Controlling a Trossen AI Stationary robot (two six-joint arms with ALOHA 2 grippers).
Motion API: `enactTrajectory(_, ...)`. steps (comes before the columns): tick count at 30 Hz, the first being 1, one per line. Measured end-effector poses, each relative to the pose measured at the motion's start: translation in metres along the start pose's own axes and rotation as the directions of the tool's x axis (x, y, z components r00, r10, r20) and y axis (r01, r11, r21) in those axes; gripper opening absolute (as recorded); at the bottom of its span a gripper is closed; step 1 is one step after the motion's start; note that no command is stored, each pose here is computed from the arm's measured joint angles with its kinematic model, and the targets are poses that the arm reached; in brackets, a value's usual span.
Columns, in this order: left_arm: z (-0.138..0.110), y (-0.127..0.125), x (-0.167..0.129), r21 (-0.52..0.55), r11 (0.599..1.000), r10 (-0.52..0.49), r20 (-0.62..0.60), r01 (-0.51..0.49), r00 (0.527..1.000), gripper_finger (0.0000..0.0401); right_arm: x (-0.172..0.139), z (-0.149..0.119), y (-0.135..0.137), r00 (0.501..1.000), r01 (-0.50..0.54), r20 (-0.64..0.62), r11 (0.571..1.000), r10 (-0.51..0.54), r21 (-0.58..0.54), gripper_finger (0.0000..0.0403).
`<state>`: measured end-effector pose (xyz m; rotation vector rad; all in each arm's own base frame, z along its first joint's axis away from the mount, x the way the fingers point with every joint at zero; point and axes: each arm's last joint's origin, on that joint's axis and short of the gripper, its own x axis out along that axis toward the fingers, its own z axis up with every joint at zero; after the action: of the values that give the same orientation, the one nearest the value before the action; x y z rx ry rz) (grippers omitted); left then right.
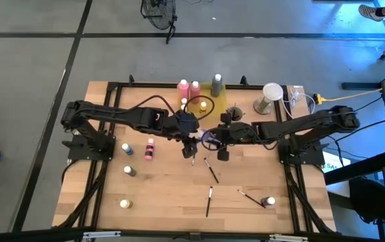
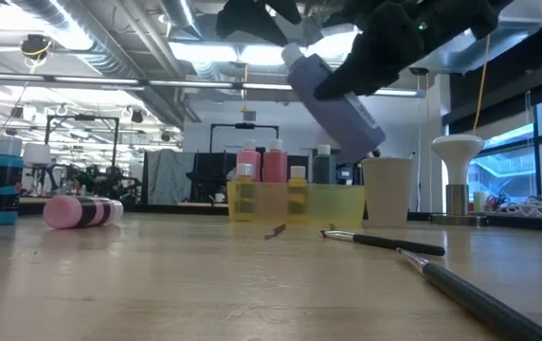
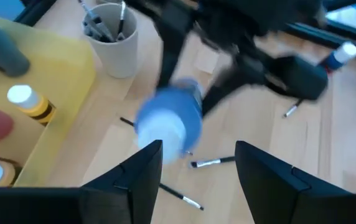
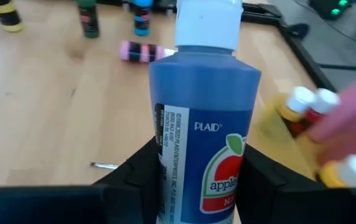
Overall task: Pick & Place Paint Supplies
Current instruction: Put the large blue paint bottle into the yellow bin
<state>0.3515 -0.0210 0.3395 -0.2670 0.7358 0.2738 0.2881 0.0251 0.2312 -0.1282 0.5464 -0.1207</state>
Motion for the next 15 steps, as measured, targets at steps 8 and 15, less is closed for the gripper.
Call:
enactTrajectory(8,-0.002,0.007,-0.006,0.133,0.981,0.142,0.015,-0.143,0.99,0.0196,-0.042,0.005,-0.013,0.994,0.112,-0.024,0.993,-0.111,0.048,0.0147)
enactTrajectory(15,-0.013,0.018,-0.006,0.205,0.901,0.391,0.001,-0.383,0.92,0.0196,-0.092,0.016,-0.026,0.982,0.152,0.093,0.982,-0.163,0.113,0.0149)
